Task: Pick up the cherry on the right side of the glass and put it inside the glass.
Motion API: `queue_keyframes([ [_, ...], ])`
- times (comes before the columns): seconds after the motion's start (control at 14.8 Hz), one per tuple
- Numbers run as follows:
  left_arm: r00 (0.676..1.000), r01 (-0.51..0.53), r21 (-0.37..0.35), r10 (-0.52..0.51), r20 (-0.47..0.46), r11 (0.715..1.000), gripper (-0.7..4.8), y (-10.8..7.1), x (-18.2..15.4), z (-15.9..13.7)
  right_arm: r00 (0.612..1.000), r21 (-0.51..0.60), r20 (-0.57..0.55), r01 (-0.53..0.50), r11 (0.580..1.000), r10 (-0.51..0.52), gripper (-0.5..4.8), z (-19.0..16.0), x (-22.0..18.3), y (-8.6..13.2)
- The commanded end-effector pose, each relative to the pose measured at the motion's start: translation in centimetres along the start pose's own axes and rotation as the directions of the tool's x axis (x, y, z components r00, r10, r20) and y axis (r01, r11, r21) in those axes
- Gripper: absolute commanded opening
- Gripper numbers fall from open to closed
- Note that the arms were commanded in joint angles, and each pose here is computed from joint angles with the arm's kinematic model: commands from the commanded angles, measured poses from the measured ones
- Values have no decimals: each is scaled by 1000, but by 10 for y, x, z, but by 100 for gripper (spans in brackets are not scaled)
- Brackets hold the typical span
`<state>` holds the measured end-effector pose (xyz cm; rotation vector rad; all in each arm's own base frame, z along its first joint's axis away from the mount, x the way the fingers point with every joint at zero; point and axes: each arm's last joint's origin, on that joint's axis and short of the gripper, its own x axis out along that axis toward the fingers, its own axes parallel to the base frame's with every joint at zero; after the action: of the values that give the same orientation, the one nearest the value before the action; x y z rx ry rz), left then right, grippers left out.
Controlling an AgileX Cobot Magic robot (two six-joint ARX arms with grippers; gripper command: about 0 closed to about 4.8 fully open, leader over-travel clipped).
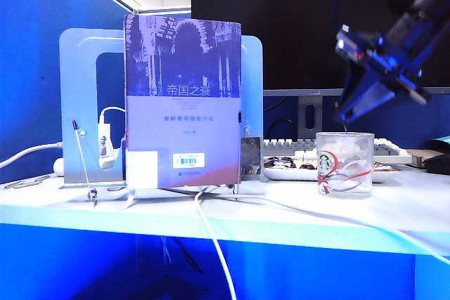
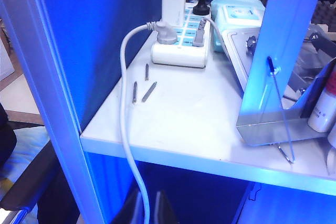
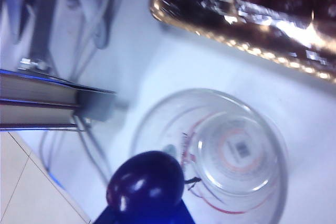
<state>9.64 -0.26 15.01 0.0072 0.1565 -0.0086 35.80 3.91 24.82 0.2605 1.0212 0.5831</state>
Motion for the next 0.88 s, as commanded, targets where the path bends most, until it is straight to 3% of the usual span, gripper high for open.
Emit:
queue_keyframes([
  [0.07,1000,4,-3,-4,-10,1000,53,0,0,-1,1000,7,-7,22,1000,-22,108,0,3,-2],
  [0.2,1000,4,-3,-4,-10,1000,53,0,0,-1,999,9,-11,41,999,-41,127,0,5,-4],
  [0.34,1000,4,-3,-4,-10,1000,53,0,0,-1,999,8,-11,45,999,-45,244,0,5,-4],
  [0.4,1000,4,-3,-4,-10,1000,53,0,0,-1,999,8,-11,45,999,-45,337,0,5,-4],
  [0.88,1000,4,-3,-4,-10,1000,53,0,0,-1,998,-22,41,44,999,-44,336,10,0,-1],
])
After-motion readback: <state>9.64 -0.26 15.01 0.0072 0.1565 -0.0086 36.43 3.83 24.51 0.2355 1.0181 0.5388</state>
